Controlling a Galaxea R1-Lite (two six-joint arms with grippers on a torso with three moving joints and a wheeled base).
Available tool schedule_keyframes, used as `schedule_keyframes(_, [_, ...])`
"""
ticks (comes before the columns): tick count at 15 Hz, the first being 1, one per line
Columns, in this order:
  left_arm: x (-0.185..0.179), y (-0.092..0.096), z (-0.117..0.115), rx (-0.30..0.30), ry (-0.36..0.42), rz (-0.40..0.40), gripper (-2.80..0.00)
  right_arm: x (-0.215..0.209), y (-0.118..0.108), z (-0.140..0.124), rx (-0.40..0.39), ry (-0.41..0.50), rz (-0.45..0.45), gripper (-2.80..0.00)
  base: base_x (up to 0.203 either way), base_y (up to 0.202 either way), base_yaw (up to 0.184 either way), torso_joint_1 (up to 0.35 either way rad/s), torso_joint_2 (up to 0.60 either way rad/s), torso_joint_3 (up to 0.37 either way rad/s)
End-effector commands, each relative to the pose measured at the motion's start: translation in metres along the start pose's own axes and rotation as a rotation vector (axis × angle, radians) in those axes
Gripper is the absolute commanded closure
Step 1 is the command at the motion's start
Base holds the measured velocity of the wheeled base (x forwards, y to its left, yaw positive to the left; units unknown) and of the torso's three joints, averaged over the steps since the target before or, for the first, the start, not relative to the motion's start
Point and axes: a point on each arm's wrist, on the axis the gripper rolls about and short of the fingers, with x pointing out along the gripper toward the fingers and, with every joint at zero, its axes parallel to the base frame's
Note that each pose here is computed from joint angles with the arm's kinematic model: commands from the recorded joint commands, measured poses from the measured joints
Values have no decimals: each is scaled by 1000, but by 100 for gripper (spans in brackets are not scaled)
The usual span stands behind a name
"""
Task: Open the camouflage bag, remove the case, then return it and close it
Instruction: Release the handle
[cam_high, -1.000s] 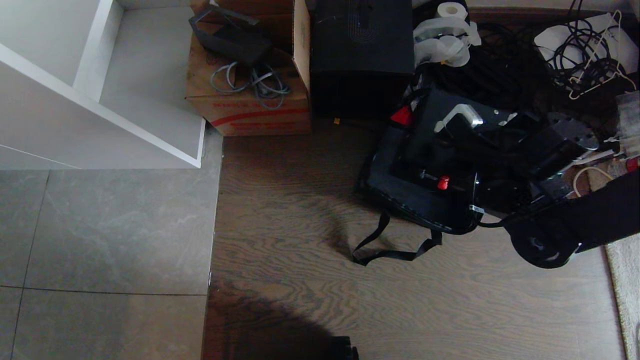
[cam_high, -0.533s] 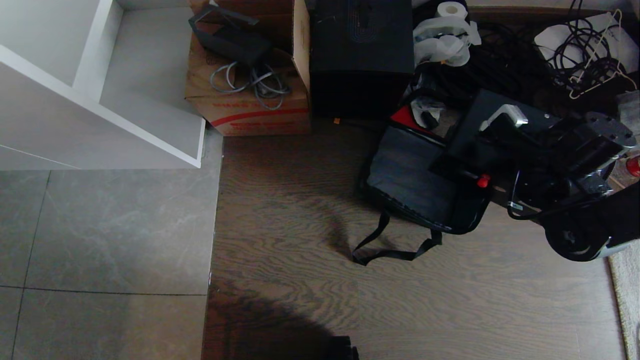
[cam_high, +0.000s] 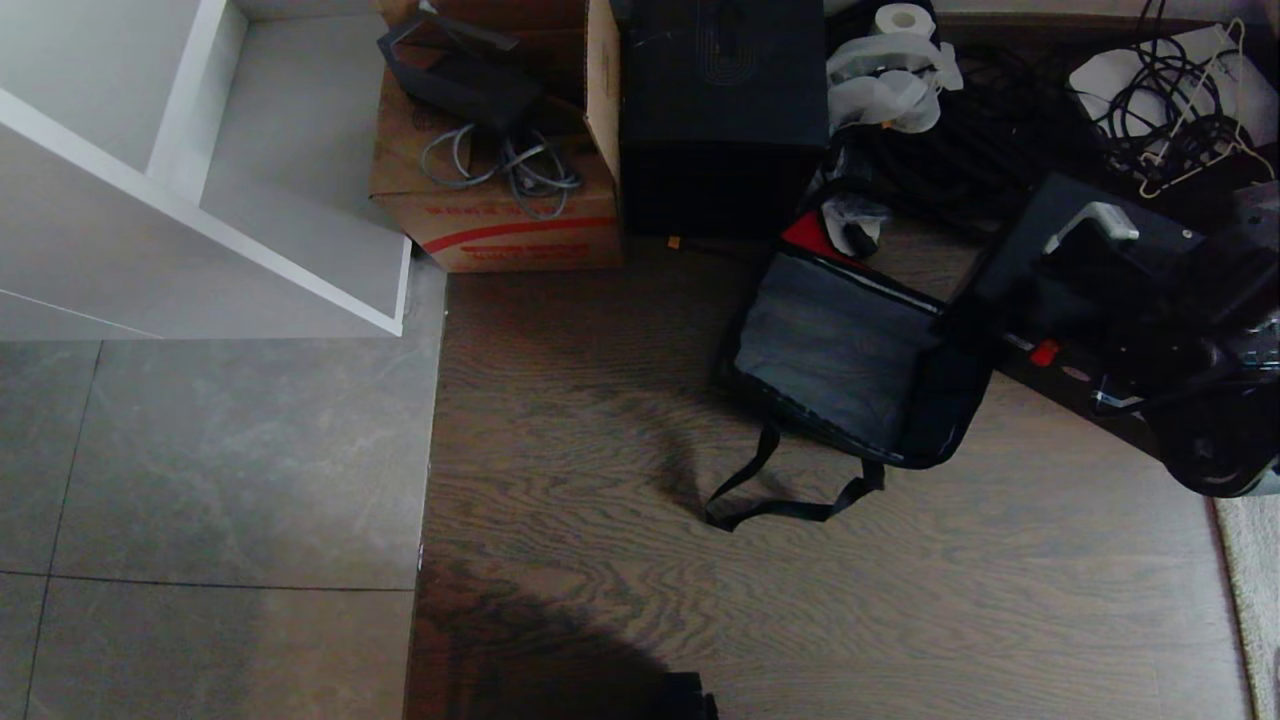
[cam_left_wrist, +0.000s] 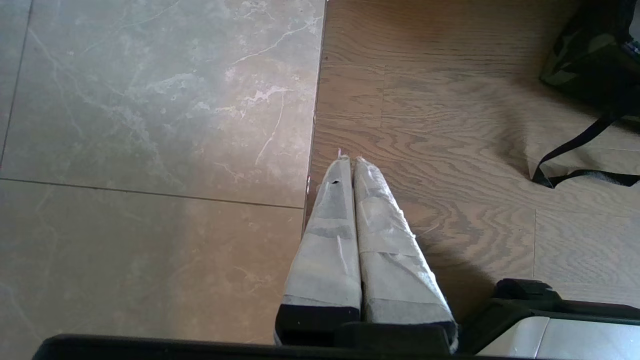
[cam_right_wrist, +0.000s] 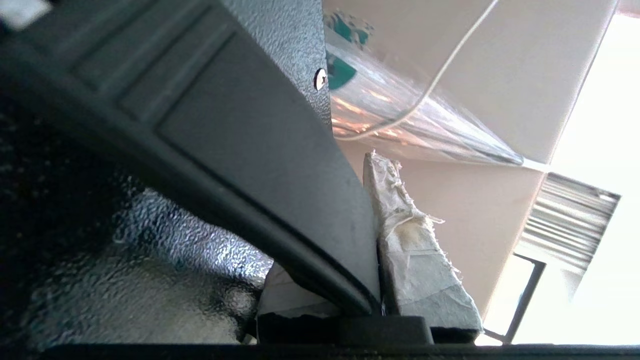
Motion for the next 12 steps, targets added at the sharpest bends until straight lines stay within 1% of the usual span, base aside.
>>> schedule_keyframes(1, [1, 0, -3, -1, 10, 1, 0, 9, -13, -6, 3, 35, -33, 0, 0, 0, 0, 0, 0, 0])
schedule_keyframes(3, [1, 0, -3, 0, 8, 1, 0, 13, -17, -8, -6, 49, -35, 0, 0, 0, 0, 0, 0, 0])
schedule_keyframes(7, [1, 0, -3, -1, 10, 1, 0, 32, -16, -14, -9, 94, -69, 0, 0, 0, 0, 0, 0, 0])
schedule_keyframes(9, [1, 0, -3, 0, 10, 1, 0, 43, -10, -13, -8, 109, -83, 0, 0, 0, 0, 0, 0, 0])
schedule_keyframes(12, [1, 0, -3, -1, 10, 1, 0, 60, 15, -10, -27, 126, -79, 0, 0, 0, 0, 0, 0, 0])
